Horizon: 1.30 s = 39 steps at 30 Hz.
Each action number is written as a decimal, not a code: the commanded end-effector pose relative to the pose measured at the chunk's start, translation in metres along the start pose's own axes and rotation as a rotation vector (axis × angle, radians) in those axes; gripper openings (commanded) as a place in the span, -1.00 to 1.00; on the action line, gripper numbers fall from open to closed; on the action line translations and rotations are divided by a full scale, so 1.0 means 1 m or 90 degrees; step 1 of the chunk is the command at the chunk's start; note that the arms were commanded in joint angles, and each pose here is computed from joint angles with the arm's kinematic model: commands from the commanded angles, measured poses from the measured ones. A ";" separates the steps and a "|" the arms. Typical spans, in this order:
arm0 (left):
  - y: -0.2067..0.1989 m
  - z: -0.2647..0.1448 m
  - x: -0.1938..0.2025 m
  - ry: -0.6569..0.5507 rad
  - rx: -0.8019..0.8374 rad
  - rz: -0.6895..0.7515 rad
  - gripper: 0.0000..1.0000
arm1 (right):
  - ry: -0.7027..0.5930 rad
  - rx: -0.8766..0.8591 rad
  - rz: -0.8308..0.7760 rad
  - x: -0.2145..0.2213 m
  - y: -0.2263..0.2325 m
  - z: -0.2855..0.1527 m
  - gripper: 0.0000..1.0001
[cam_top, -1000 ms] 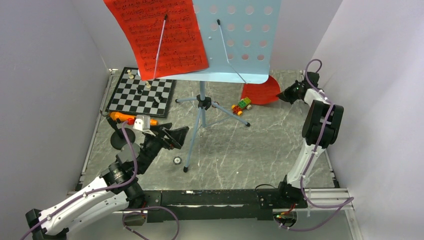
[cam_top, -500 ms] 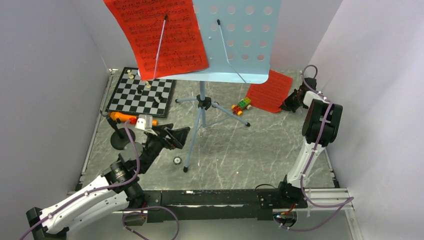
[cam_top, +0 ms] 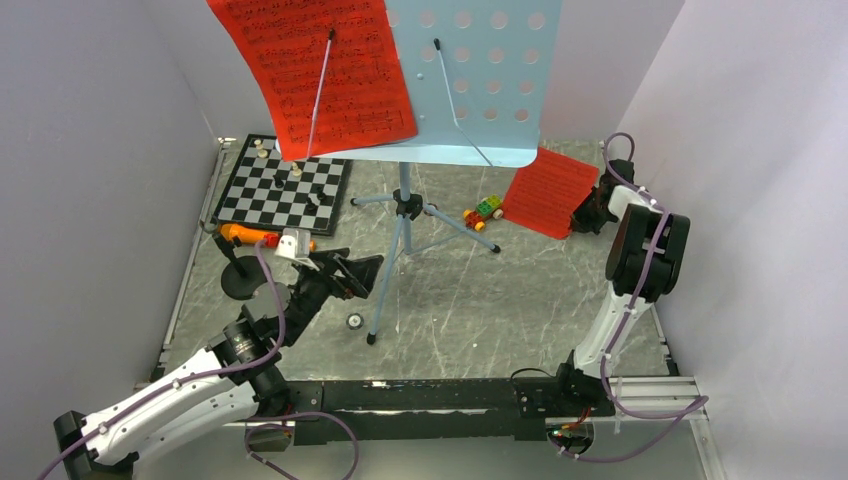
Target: Pack up the instrument practice props
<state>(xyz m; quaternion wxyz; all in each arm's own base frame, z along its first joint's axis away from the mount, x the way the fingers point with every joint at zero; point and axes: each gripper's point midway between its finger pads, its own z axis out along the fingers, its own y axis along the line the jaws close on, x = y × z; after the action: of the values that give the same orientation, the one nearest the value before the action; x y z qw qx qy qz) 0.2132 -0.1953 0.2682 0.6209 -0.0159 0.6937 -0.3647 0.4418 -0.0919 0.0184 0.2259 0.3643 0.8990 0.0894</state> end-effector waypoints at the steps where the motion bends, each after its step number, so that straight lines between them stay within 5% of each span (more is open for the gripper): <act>1: -0.008 0.000 -0.003 -0.005 0.024 -0.010 0.99 | -0.024 0.061 -0.020 0.004 -0.021 -0.023 -1.00; 10: -0.006 -0.004 0.001 0.000 0.029 -0.017 0.99 | -0.064 0.089 -0.014 0.003 -0.031 -0.042 -0.93; 15: -0.006 -0.004 0.000 -0.004 0.029 -0.009 0.99 | -0.104 0.056 -0.004 -0.017 -0.012 -0.067 0.18; 21: 0.004 -0.007 -0.005 -0.011 -0.006 0.004 0.99 | -0.140 0.049 -0.003 -0.036 -0.001 -0.094 0.81; 29: 0.015 -0.011 -0.027 -0.052 -0.062 -0.014 0.99 | -0.363 -0.108 -0.031 -0.048 0.079 -0.199 0.87; 33: 0.023 -0.015 -0.047 -0.064 -0.117 0.007 0.99 | -0.497 -0.213 -0.079 -0.010 0.126 -0.259 0.85; 39: 0.029 -0.021 -0.072 -0.127 -0.149 -0.007 0.99 | -0.560 -0.224 -0.125 0.047 0.143 -0.298 0.98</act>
<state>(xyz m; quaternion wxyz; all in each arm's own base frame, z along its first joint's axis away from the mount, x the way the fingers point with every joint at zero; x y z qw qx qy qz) 0.2217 -0.1478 0.2924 0.6521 -0.0950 0.6920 -0.2948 0.3716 0.0470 0.3057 0.6167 0.2218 0.7459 0.1188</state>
